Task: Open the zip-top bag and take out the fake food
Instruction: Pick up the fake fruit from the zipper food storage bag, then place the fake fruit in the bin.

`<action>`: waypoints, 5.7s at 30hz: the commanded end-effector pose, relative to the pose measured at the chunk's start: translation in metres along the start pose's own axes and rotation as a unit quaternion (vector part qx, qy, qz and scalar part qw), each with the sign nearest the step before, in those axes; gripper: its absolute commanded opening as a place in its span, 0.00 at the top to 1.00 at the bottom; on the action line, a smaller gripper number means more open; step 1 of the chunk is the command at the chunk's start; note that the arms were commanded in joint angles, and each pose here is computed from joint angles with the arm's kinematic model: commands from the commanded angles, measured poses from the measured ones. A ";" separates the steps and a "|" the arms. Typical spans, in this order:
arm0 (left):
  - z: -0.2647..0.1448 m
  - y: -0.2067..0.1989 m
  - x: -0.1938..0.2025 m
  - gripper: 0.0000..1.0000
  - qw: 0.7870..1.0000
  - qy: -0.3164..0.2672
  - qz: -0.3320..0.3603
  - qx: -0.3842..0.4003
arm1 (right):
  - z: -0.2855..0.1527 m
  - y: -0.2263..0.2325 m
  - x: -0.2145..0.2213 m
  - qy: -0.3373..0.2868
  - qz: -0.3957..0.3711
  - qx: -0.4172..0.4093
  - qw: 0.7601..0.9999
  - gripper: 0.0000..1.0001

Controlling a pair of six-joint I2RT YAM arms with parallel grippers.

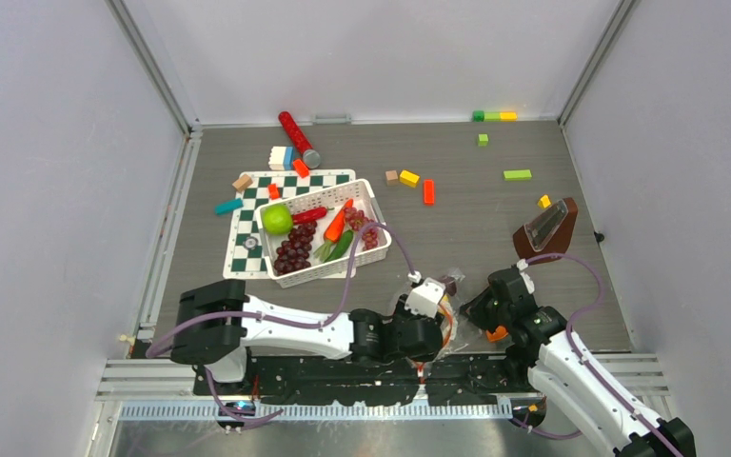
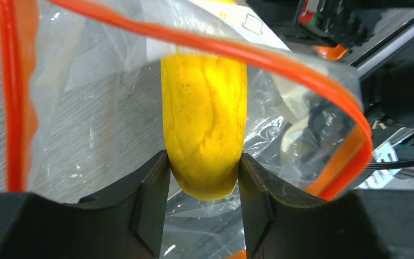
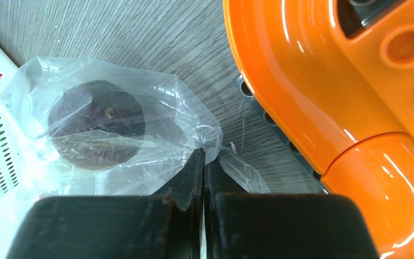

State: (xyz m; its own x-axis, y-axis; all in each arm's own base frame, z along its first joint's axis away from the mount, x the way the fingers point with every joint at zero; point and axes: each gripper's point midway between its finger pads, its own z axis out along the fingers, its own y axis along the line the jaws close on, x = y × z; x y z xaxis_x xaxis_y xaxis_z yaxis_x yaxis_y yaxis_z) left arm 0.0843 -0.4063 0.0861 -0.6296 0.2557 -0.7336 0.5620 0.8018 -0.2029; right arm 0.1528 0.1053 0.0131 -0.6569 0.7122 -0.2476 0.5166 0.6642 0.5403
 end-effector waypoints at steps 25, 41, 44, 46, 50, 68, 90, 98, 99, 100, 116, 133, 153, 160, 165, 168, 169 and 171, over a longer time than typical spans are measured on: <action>-0.061 0.018 -0.052 0.63 0.959 -0.121 -0.223 0.125 | 0.002 -0.001 -0.008 -0.019 -0.008 0.006 1.000 1.00; -0.068 0.040 -0.046 0.67 0.970 -0.057 -0.221 0.085 | -0.004 0.008 -0.015 -0.035 -0.025 -0.009 0.999 1.00; -0.077 0.041 -0.036 0.66 0.970 -0.036 -0.218 0.100 | -0.004 0.007 -0.016 -0.038 -0.022 -0.007 0.999 1.00; -0.082 0.041 -0.027 0.66 0.971 -0.015 -0.213 0.106 | -0.004 0.006 -0.018 -0.042 -0.021 -0.004 0.999 1.00; -0.097 0.044 -0.012 0.66 0.974 0.032 -0.198 0.108 | -0.006 0.008 -0.025 -0.056 -0.019 0.002 0.998 1.00; -0.208 0.172 -0.075 0.62 0.977 -0.111 -0.182 -0.032 | -0.010 0.015 -0.033 -0.071 -0.022 0.002 0.997 1.00; -0.102 0.177 -0.165 0.67 0.975 -0.107 -0.192 -0.002 | -0.013 0.014 -0.027 -0.055 -0.025 0.002 0.998 1.00; -0.052 0.199 -0.189 0.67 0.962 -0.118 -0.245 -0.010 | -0.015 0.013 -0.027 -0.056 -0.024 0.001 0.998 1.00; -0.046 0.201 -0.189 0.67 0.961 -0.118 -0.250 -0.014 | -0.015 0.013 -0.027 -0.055 -0.023 0.002 0.998 1.00; -0.041 0.202 -0.189 0.67 0.960 -0.118 -0.253 -0.016 | -0.015 0.013 -0.027 -0.056 -0.023 0.002 0.998 1.00; 0.027 0.223 -0.180 0.71 0.930 -0.110 -0.346 -0.057 | -0.014 0.010 -0.024 -0.049 -0.025 0.006 0.998 1.00; 0.046 0.216 -0.176 0.49 0.916 -0.080 -0.390 -0.054 | -0.014 0.010 -0.024 -0.049 -0.026 0.006 0.998 1.00; -0.002 0.224 -0.185 0.27 0.946 -0.085 -0.301 -0.083 | -0.018 0.017 -0.027 -0.054 -0.021 -0.008 0.998 1.00; -0.043 0.204 -0.190 0.40 0.962 -0.115 -0.240 -0.062 | -0.028 0.034 -0.034 -0.070 -0.029 -0.047 0.996 0.99; -0.060 0.174 -0.167 0.44 0.969 -0.112 -0.215 -0.046 | -0.045 0.038 -0.047 -0.103 -0.035 -0.048 0.993 0.74; -0.066 0.161 -0.150 0.48 0.967 -0.107 -0.228 -0.028 | -0.054 0.038 -0.056 -0.125 -0.045 -0.039 0.990 0.59; -0.069 0.159 -0.144 0.49 0.967 -0.107 -0.231 -0.026 | -0.058 0.041 -0.059 -0.130 -0.048 -0.042 0.989 0.54; -0.074 0.155 -0.133 0.50 0.966 -0.108 -0.236 -0.021 | -0.063 0.045 -0.063 -0.135 -0.058 -0.041 0.988 0.39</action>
State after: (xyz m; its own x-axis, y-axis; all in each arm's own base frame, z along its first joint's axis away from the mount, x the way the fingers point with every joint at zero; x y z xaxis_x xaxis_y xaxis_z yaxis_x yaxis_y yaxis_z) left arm 0.2290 -0.2876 0.2077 -0.6884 -0.2241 -0.6898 0.2530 0.8172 -0.5179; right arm 0.1739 0.0870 0.0771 -0.5770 0.6928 -0.4326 0.4178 0.7055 0.5725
